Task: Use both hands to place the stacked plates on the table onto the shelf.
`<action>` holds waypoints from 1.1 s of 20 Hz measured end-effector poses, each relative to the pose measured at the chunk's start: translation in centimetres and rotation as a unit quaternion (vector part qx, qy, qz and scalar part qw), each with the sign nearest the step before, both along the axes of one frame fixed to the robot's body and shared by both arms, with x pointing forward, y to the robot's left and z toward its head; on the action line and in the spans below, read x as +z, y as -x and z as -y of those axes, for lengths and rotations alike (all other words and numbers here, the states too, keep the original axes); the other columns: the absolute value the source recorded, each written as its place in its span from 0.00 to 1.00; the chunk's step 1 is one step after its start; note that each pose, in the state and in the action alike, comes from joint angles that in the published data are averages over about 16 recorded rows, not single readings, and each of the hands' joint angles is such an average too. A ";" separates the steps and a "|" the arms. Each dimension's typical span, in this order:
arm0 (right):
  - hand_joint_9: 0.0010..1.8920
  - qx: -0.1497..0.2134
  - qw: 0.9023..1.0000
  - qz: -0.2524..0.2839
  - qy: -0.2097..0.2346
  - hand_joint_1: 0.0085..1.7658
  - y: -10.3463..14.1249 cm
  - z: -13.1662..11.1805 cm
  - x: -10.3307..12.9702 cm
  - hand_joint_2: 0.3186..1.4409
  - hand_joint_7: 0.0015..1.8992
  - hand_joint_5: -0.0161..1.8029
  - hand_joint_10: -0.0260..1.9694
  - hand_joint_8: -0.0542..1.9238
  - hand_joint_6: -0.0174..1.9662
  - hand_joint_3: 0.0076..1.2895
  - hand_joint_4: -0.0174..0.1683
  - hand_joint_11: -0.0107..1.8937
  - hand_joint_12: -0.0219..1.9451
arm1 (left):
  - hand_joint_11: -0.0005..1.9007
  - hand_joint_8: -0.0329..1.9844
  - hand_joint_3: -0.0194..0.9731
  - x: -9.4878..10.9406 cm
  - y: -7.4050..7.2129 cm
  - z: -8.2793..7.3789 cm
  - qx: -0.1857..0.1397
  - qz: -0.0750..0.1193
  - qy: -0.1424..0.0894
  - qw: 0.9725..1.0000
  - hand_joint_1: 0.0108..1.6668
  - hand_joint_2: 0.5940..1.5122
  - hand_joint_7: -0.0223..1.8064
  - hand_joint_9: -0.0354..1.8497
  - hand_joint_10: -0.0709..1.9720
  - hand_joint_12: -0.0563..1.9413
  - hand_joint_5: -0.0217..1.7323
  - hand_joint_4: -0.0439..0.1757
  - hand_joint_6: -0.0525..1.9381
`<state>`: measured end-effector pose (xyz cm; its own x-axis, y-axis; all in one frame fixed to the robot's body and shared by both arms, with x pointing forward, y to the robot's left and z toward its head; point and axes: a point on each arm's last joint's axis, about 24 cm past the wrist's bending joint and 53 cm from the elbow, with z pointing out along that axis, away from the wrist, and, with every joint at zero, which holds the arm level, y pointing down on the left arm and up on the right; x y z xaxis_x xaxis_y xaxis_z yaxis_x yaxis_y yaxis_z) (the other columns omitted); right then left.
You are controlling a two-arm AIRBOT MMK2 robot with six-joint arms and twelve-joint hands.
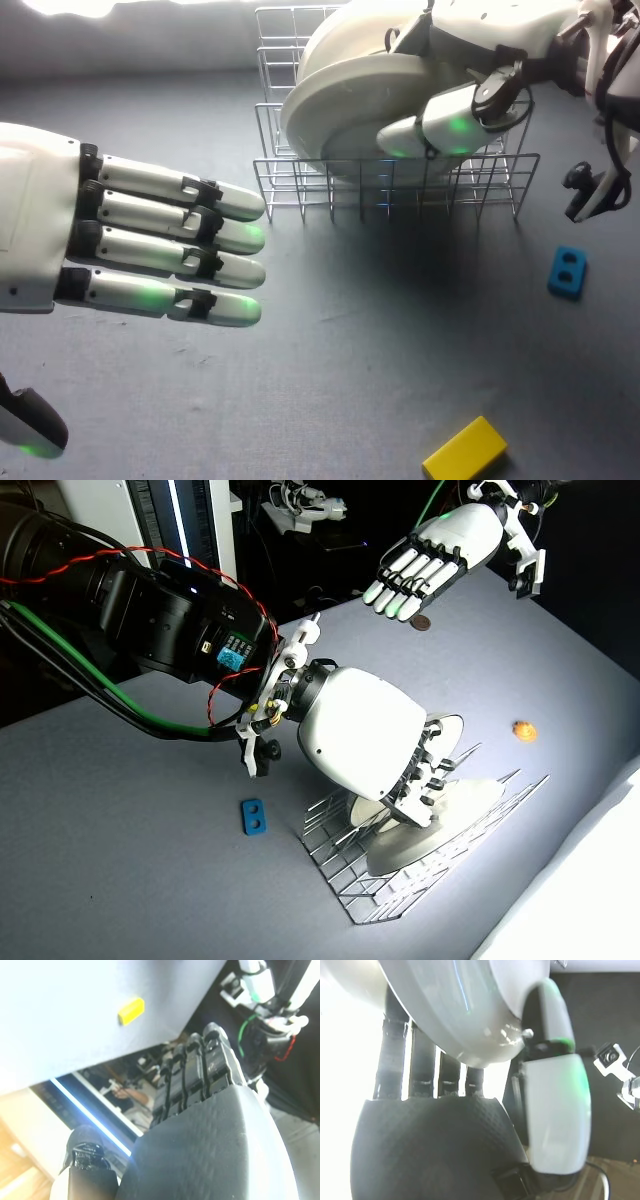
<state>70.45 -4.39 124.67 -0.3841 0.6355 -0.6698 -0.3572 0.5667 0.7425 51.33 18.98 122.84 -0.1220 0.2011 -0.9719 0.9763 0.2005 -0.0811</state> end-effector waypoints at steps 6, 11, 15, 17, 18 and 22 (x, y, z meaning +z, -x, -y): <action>0.44 0.004 1.000 0.003 0.001 0.35 0.4 -0.1 0.4 0.66 0.42 0.40 0.43 0.44 0.34 0.00 0.07 0.32 0.71 | 0.02 0.02 0.03 -0.3 0.1 -0.1 -0.005 -0.002 -0.007 1.000 0.00 0.57 0.06 0.06 0.04 0.05 0.05 0.20 0.03; 0.36 0.008 1.000 0.012 -0.001 0.31 1.1 0.1 1.5 0.68 0.33 0.33 0.69 0.70 0.54 0.01 0.07 0.34 0.77 | 0.01 0.02 0.03 -0.5 0.3 0.0 -0.007 -0.004 -0.010 1.000 0.00 0.57 0.05 0.05 0.04 0.06 0.05 0.20 0.03; 0.29 0.009 1.000 0.023 -0.001 0.31 1.9 0.5 2.6 0.69 0.25 0.27 0.84 0.85 0.65 0.01 0.07 0.31 0.83 | 0.01 0.02 0.03 -0.5 0.3 -0.1 -0.008 -0.006 -0.010 1.000 0.00 0.57 0.05 0.05 0.04 0.07 0.05 0.20 0.03; 0.27 0.009 0.999 0.031 0.001 0.31 2.5 1.0 3.2 0.68 0.23 0.25 0.87 0.88 0.67 0.01 0.07 0.30 0.85 | 0.01 0.02 0.03 -0.5 0.4 -0.1 -0.009 -0.006 -0.010 1.000 0.00 0.57 0.06 0.05 0.04 0.08 0.06 0.19 0.03; 0.27 0.008 0.999 0.035 0.003 0.31 2.9 1.2 3.5 0.68 0.23 0.25 0.87 0.88 0.66 0.01 0.06 0.29 0.85 | 0.01 0.02 0.03 -0.5 0.4 -0.1 -0.009 -0.007 -0.010 1.000 0.00 0.57 0.06 0.06 0.04 0.08 0.06 0.19 0.03; 0.26 0.007 0.999 0.051 0.014 0.32 4.9 2.4 4.3 0.68 0.22 0.24 0.87 0.88 0.67 0.01 0.06 0.28 0.87 | 0.02 0.03 0.03 -0.5 0.4 -0.2 -0.010 -0.007 -0.010 1.000 0.00 0.59 0.12 0.11 0.06 0.16 0.11 0.19 0.03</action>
<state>65.55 -6.79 128.99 -0.3217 0.6112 -0.7232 -0.4390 0.5804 0.6859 50.92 19.13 122.39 -0.1321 0.2226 -0.9659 0.9789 0.1827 -0.0918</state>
